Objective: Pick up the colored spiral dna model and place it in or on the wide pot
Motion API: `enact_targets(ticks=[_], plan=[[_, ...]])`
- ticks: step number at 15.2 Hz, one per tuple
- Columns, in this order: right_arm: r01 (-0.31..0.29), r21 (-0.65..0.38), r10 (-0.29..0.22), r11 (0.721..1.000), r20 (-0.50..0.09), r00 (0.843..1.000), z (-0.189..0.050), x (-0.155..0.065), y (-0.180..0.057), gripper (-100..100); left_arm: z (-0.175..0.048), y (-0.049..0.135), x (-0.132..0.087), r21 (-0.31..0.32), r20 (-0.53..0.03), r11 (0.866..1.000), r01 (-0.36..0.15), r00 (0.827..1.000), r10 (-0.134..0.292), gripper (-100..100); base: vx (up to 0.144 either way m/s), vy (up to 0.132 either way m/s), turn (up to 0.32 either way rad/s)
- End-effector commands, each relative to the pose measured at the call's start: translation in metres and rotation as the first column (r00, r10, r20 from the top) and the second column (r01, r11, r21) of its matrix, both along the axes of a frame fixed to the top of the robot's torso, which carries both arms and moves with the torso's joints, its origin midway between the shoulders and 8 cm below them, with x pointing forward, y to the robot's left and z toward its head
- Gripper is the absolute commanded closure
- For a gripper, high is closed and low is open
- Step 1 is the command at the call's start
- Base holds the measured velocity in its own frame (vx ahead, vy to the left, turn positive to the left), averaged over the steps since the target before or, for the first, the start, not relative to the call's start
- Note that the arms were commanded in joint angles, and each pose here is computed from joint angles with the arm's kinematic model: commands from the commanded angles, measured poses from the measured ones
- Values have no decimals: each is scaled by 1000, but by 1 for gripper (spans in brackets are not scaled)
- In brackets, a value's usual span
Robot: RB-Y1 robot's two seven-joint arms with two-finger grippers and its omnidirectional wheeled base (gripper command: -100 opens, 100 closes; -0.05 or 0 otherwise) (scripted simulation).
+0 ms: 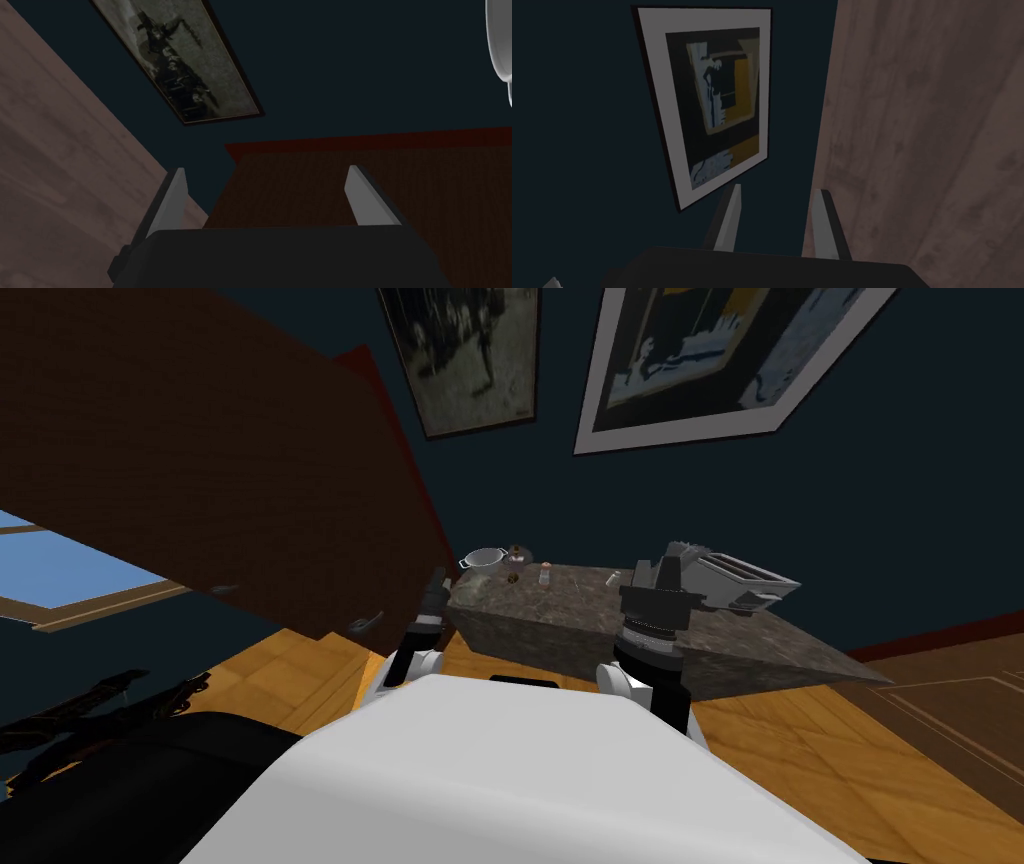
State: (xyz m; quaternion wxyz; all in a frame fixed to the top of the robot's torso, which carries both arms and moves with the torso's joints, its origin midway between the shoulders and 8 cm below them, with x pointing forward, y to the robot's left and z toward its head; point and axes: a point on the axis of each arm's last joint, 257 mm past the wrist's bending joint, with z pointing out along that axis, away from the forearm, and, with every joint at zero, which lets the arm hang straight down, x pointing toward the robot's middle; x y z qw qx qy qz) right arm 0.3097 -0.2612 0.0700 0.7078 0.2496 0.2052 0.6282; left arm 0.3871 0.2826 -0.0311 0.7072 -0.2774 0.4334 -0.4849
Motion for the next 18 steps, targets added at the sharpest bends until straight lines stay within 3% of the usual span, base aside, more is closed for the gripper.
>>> enact_targets(ticks=[1, 5, 6, 9, 10, 13, 14, 17, 18], plan=[[0, 0, 0, 1000, 0, 1000, 0, 0, 0, 0, -19, 5, 11, 60, -58, 998, -8, 998, 11, -100, 7, -61, -225], [0, 0, 0, 1000, 0, 1000, 0, 0, 0, 0, -52, 18, 34, 177, -160, 984, -27, 985, 56, -100, 13, -68, -276], [0, 0, 0, 1000, 0, 1000, 0, 0, 0, 0, -52, 18, 34, 177, -160, 984, -27, 985, 56, -100, 15, -51, -162], [0, 0, 0, 1000, 0, 1000, 0, 0, 0, 0, -77, 34, 51, 266, -232, 963, -44, 967, 108, -100, 20, -54, -234], [0, 0, 0, 1000, 0, 1000, 0, 0, 0, 0, -77, 34, 51, 266, -232, 963, -44, 967, 108, -100, 18, -45, -158], [0, 0, 0, 1000, 0, 1000, 0, 0, 0, 0, -101, 55, 66, 352, -294, 934, -62, 940, 173, -100, 17, -49, -258], [0, 0, 0, 1000, 0, 1000, 0, 0, 0, 0, -101, 55, 66, 352, -294, 934, -62, 940, 173, -100, 18, -43, -201], [0, 0, 0, 1000, 0, 1000, 0, 0, 0, 0, -121, 80, 78, 433, -344, 898, -79, 906, 246, -100, 19, -44, -173], [0, 0, 0, 1000, 0, 1000, 0, 0, 0, 0, -121, 80, 78, 433, -344, 898, -79, 906, 246, -100, 20, -41, -181]])
